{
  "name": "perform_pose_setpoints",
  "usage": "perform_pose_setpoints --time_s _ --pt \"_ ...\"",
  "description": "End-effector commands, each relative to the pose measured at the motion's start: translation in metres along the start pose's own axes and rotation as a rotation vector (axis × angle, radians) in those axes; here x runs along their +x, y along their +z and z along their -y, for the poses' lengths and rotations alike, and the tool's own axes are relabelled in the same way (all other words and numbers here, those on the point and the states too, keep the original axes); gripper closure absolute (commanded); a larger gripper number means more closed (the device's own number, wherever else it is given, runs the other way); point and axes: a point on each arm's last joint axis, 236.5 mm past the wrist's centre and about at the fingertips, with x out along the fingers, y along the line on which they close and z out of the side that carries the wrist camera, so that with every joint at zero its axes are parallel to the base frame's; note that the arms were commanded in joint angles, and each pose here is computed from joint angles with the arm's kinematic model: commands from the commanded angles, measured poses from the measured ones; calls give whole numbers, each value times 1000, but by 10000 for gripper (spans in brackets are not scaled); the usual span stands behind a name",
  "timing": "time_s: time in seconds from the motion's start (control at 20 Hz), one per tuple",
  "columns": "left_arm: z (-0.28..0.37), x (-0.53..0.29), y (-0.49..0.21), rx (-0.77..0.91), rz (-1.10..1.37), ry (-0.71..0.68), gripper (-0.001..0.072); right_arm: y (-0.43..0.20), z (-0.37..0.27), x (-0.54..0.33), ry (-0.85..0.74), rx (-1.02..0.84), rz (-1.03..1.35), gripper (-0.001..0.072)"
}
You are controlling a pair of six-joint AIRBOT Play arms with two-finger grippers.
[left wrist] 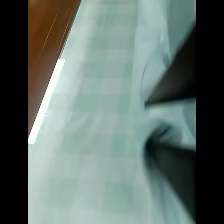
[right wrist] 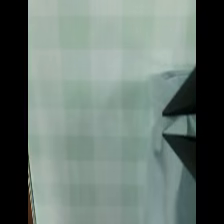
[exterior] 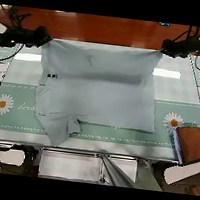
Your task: Fold the shirts.
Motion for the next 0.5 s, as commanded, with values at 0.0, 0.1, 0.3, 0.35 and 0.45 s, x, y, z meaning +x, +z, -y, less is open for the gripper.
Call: perform_pose_setpoints --time_s 0.0,0.1,0.3,0.35,0.45 --pt "-17 12 -17 -13 -128 3 196 -1 11 14 42 96 -52 295" --pt "-58 -25 -41 -22 -296 104 197 -17 43 -23 3 122 -144 295" --pt "-118 -105 -108 -219 -464 145 198 -94 109 -99 -94 227 -350 296" --pt "-132 -118 -131 -261 -456 160 198 -117 115 -108 -96 278 -337 296" --pt "-157 -142 -189 -397 -460 176 198 -163 118 -116 -68 355 -252 296"
